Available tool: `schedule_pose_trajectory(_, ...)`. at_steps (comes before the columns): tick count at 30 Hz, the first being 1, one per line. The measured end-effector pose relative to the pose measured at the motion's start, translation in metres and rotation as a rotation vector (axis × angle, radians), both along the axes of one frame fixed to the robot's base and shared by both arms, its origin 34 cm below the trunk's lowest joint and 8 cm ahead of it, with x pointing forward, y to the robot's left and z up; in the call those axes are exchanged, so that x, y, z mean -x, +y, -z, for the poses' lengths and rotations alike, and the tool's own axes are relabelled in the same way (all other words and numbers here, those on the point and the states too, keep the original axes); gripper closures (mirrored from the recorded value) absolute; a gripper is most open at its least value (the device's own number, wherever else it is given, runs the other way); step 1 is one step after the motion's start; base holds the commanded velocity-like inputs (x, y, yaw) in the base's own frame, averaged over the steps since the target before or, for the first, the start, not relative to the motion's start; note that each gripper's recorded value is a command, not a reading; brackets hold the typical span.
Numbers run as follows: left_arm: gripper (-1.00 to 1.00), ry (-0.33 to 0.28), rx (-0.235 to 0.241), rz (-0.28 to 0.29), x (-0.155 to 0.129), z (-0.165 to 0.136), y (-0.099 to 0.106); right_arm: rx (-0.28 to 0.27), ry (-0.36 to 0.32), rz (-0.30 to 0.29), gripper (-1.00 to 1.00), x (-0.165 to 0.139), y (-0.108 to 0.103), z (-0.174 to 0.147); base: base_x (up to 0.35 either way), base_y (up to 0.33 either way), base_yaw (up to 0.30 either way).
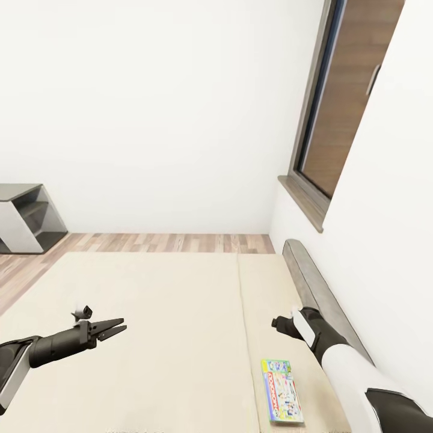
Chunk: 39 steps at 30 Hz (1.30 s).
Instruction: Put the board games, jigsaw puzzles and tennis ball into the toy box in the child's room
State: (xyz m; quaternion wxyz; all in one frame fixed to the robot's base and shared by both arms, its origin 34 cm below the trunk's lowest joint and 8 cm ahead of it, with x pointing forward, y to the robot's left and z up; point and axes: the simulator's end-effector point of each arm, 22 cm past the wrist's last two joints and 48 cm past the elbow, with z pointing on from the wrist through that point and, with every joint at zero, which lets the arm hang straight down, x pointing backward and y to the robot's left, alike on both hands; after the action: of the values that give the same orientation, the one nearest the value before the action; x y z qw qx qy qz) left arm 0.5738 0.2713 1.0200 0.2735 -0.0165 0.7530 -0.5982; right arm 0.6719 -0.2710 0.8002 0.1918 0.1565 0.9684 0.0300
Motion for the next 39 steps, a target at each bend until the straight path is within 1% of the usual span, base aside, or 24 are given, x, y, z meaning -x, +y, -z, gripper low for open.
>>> schedule_pose_trajectory(30, -1.00, 0.049, 0.000, 0.000, 0.000, 0.023, 0.000, -0.007, 0.059, -0.002, -1.00, 0.012, 0.003, 0.028, 0.000, 0.000, 0.000)
schedule_pose_trajectory(39, -1.00, 0.063, 0.002, 0.000, 0.000, 0.029, 0.000, -0.031, 0.106, -0.015, -1.00, 0.021, 0.008, 0.037, 0.000, 0.000, 0.000)
